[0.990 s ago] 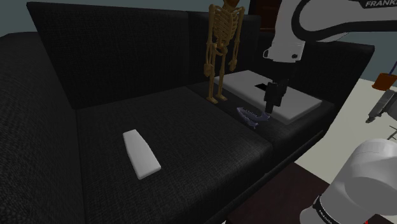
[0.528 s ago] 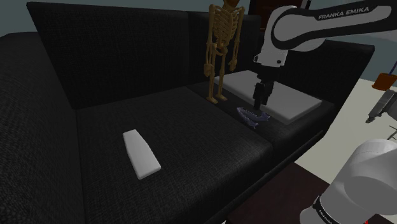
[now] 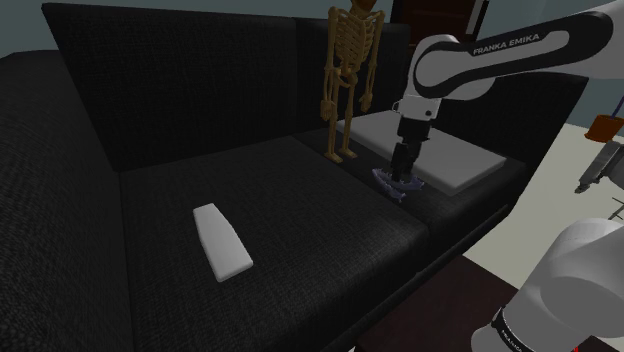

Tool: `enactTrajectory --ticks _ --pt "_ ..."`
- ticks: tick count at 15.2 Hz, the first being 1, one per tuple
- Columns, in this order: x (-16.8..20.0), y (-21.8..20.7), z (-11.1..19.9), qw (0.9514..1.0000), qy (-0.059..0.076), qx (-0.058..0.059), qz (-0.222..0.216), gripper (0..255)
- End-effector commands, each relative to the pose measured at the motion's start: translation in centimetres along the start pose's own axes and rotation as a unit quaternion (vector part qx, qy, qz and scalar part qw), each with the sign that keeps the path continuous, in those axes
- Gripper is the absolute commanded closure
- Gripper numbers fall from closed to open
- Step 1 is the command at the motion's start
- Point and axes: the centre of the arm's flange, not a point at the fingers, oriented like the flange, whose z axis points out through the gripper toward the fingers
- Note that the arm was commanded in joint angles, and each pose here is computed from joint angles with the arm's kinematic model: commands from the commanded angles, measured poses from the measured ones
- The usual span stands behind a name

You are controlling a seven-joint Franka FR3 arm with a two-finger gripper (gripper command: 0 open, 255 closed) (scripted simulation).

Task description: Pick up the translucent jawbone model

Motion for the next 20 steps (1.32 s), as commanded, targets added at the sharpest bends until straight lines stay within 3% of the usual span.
enactTrajectory --ticks 1,3,4,13,20 --pt "0.1 0.1 0.8 1.0 0.0 0.0 0.0 0" --pt "0.1 0.1 0.8 1.0 0.0 0.0 0.0 0" --pt "0.1 0.1 0.9 1.0 0.0 0.0 0.0 255" --pt "0.1 0.1 0.8 1.0 0.0 0.0 0.0 255" --pt "-0.1 -0.6 -2.8 1.0 0.0 0.0 0.0 255"
